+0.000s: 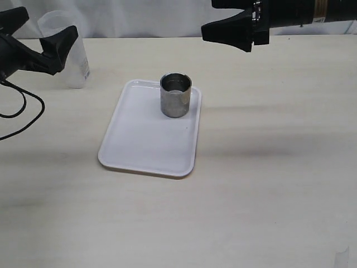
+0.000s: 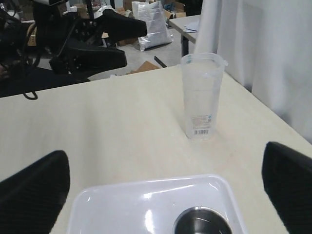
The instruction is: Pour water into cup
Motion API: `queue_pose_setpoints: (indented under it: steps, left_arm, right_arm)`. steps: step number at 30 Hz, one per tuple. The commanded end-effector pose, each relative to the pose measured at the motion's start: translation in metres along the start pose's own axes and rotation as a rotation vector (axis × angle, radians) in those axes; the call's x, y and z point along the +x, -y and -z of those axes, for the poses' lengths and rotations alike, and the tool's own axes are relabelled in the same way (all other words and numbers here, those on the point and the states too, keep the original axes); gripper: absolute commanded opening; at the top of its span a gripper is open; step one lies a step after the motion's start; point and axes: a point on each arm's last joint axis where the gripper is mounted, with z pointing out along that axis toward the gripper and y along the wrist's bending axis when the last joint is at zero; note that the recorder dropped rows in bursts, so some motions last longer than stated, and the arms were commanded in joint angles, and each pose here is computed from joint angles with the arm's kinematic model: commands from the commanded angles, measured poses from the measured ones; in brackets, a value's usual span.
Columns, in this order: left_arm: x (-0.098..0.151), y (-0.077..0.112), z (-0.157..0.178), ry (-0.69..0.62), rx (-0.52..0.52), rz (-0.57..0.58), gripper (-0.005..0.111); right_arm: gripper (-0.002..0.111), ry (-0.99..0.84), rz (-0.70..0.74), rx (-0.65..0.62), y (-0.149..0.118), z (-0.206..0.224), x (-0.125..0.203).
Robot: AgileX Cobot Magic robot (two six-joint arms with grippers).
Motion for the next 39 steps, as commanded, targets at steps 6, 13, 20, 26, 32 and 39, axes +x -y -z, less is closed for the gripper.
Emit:
queue_pose_setpoints:
  steps: [6,13,20,26,32,39]
  left_arm:
    - [-0.052,0.002,0.031,-0.127,-0.106,-0.002,0.099]
    - [-0.094,0.023,0.083,-0.058,-0.165,-0.002,0.099]
    - [-0.118,0.042,0.130,0.070,-0.206,-0.036,0.099]
    - [-0.126,0.052,0.159,0.122,-0.259,-0.044,0.099]
    - [-0.129,0.063,0.182,0.199,-0.272,-0.069,0.099]
    - [-0.128,0.063,0.193,0.186,-0.323,-0.055,0.099]
  right_arm:
    - [0.110,0.077,0.059,0.031,-0.038,0.021,-0.029]
    - [0.110,0.114,0.095,0.051,-0.082,0.042,-0.060]
    - [0.110,0.141,0.138,0.064,-0.115,0.056,-0.078]
    - [0.110,0.159,0.174,0.074,-0.138,0.067,-0.090]
    - [0.110,0.175,0.227,0.085,-0.163,0.076,-0.099]
    - [0.110,0.224,0.215,0.093,-0.181,0.085,-0.112]
